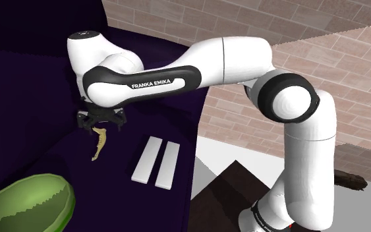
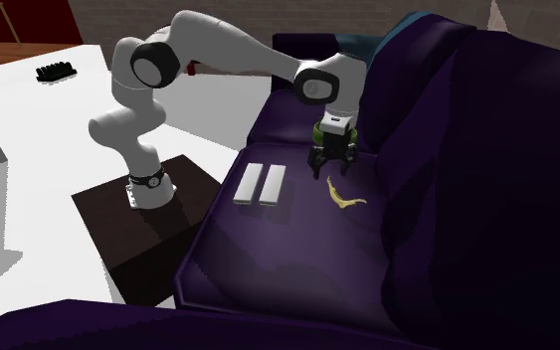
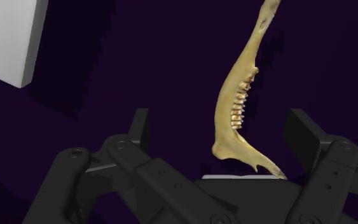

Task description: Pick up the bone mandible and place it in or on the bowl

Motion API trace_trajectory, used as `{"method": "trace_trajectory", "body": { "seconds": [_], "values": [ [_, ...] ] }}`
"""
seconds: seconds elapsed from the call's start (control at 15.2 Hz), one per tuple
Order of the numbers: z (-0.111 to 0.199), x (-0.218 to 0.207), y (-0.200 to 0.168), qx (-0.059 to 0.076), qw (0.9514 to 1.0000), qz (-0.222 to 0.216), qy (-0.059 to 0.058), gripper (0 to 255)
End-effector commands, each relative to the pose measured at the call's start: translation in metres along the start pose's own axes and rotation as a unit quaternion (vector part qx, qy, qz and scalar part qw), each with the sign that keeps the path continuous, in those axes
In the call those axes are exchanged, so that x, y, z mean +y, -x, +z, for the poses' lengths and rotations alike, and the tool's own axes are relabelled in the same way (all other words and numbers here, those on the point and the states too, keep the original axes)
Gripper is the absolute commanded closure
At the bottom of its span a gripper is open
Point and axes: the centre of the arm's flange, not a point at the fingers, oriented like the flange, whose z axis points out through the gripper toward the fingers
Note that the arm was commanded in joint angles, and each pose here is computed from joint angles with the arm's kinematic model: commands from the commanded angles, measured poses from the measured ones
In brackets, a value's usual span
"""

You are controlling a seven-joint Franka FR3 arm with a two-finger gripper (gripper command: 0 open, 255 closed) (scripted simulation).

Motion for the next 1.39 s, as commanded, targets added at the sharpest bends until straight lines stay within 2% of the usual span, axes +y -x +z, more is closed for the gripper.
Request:
{"method": "trace_trajectory", "body": {
  "seconds": [0.0,0.46,0.99,1.06,1.32],
  "values": [
    [0.011,-0.009,-0.003,0.0,1.0,0.005,0.001,0],
    [0.046,-0.009,-0.003,0.0,1.0,0.005,0.001,0],
    [0.046,-0.009,-0.003,0.0,1.0,0.005,0.001,0],
    [0.046,-0.009,-0.003,0.0,1.0,0.005,0.001,255],
    [0.045,-0.009,-0.004,0.0,1.0,0.005,0.001,255]
  ]
}}
